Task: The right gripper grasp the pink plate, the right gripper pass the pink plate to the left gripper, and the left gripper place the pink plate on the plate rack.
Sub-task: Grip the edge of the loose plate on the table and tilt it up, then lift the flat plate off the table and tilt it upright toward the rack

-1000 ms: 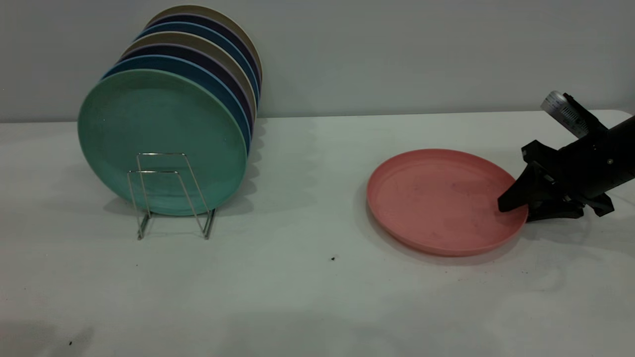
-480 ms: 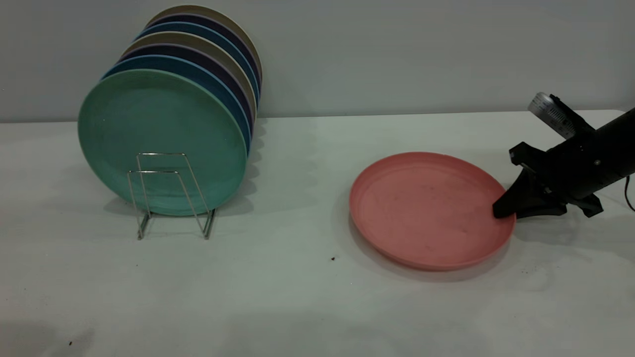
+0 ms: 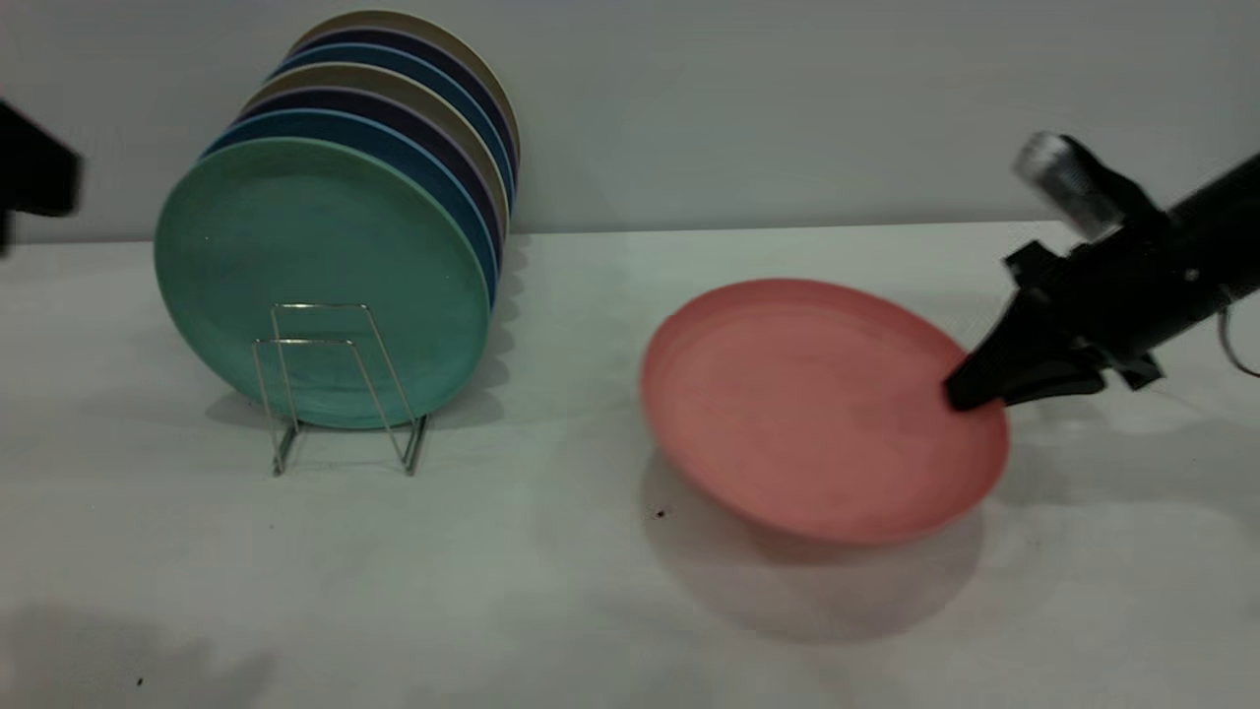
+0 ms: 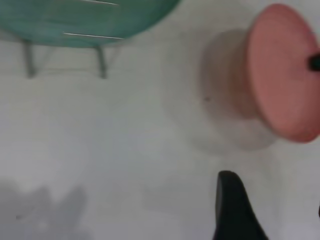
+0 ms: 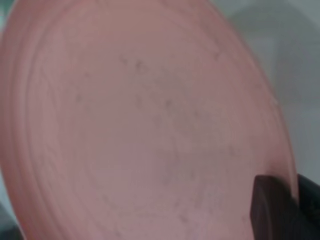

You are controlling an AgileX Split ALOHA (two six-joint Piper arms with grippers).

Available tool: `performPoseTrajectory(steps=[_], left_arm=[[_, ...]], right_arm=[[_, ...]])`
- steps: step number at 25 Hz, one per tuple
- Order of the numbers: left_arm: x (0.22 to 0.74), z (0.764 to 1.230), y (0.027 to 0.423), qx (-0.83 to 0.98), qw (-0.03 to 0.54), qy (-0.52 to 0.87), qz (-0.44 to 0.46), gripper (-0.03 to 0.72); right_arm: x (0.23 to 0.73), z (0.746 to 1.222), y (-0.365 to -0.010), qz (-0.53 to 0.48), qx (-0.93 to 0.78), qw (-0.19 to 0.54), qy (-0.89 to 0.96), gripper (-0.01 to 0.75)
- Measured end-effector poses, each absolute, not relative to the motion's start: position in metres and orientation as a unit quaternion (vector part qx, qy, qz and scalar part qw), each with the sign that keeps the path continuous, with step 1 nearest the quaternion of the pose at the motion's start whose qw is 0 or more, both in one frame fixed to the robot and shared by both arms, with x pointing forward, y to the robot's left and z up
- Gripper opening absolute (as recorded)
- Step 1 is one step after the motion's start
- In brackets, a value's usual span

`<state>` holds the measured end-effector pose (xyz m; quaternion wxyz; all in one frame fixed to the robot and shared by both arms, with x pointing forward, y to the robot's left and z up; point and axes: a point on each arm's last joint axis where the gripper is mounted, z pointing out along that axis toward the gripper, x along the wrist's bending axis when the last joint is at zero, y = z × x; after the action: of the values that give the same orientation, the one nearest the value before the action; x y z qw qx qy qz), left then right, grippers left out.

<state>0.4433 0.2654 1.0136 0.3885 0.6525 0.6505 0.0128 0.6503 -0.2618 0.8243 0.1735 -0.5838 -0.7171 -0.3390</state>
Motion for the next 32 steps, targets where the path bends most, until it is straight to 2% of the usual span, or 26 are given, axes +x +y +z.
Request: performPoseTrajectory(steps=[6, 16, 26, 32], left_arm=[[0.47, 0.985, 0.258, 0.64, 0.414, 0.646, -0.045, 0.429], [0.495, 0.931, 0.25, 0.621, 0.413, 0.652, -0.138, 0.429], [0.498, 0.916, 0.249, 0.615, 0.409, 0.656, -0.156, 0.427], [0.499, 0.915, 0.249, 0.617, 0.408, 0.655, -0.154, 0.375]], right_arm=[[0.644, 0.826, -0.231, -0.336, -0.545, 0.203, -0.741, 0.015], [0.631, 0.83, -0.179, -0.342, -0.491, 0.245, -0.763, 0.015], [0.616, 0.836, -0.13, -0.362, -0.45, 0.281, -0.766, 0.015], [0.608, 0.841, -0.105, -0.383, -0.428, 0.303, -0.76, 0.015]])
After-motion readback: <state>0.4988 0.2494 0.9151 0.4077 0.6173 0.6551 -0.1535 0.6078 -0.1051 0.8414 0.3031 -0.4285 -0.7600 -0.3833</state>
